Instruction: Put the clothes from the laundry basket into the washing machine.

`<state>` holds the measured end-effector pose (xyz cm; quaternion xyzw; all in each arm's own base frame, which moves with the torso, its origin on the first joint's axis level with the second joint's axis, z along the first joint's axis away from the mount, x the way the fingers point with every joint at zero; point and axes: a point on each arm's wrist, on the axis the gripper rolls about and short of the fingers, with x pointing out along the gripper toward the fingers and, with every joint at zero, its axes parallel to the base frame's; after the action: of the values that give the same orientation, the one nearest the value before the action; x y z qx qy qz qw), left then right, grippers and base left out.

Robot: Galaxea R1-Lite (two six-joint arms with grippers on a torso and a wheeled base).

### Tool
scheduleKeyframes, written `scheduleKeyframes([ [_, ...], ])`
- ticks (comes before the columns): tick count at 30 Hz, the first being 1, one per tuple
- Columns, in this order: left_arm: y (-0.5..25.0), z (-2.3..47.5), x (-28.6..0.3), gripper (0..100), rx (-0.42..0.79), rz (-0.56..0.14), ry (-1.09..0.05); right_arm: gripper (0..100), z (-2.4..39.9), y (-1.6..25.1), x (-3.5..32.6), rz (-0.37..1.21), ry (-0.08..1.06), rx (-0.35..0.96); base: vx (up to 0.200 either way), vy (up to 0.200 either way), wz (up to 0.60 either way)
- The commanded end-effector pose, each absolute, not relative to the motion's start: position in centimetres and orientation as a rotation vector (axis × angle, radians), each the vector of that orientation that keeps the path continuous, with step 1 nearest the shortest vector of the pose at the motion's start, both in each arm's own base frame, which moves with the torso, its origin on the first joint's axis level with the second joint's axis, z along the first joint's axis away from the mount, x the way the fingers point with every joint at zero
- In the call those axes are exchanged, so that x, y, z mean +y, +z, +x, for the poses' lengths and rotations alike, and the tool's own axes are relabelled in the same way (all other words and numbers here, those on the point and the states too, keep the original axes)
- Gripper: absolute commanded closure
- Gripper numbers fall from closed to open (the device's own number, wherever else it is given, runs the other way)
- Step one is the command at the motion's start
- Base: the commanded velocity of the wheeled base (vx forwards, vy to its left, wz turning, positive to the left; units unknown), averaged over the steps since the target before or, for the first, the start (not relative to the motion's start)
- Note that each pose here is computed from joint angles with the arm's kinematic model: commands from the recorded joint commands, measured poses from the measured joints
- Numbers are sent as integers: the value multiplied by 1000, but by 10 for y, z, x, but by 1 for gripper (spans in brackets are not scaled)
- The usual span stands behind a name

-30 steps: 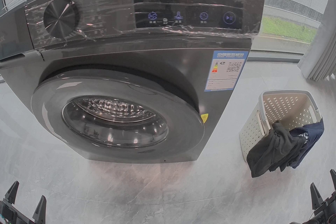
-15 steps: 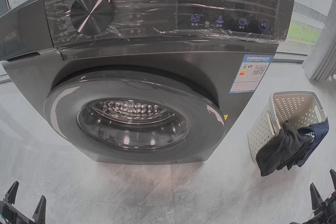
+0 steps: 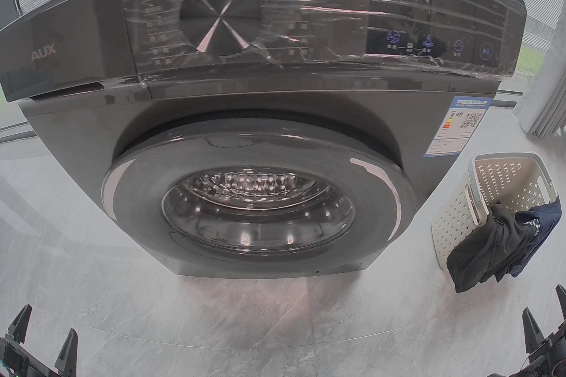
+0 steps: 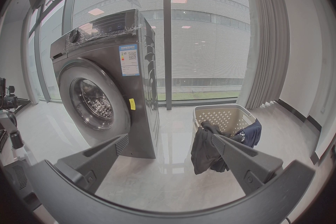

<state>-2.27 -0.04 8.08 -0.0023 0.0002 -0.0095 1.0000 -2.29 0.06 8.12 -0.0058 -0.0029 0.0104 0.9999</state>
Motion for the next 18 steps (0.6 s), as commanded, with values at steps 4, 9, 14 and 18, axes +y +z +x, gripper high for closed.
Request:
scheduleKeyframes([
  [4, 75, -23, 0, 0, 0, -6, -18, 0, -23, 76, 1, -12, 17, -2, 0, 0, 150],
  [9, 75, -23, 0, 0, 0, -5, -18, 0, -23, 76, 1, -12, 17, -2, 0, 0, 600],
  [14, 75, -23, 0, 0, 0, -5, -17, 0, -23, 76, 1, -12, 18, -3, 0, 0, 0],
  [18, 75, -23, 0, 0, 0, -5, -18, 0, -23, 76, 1, -12, 20, -3, 0, 0, 0],
])
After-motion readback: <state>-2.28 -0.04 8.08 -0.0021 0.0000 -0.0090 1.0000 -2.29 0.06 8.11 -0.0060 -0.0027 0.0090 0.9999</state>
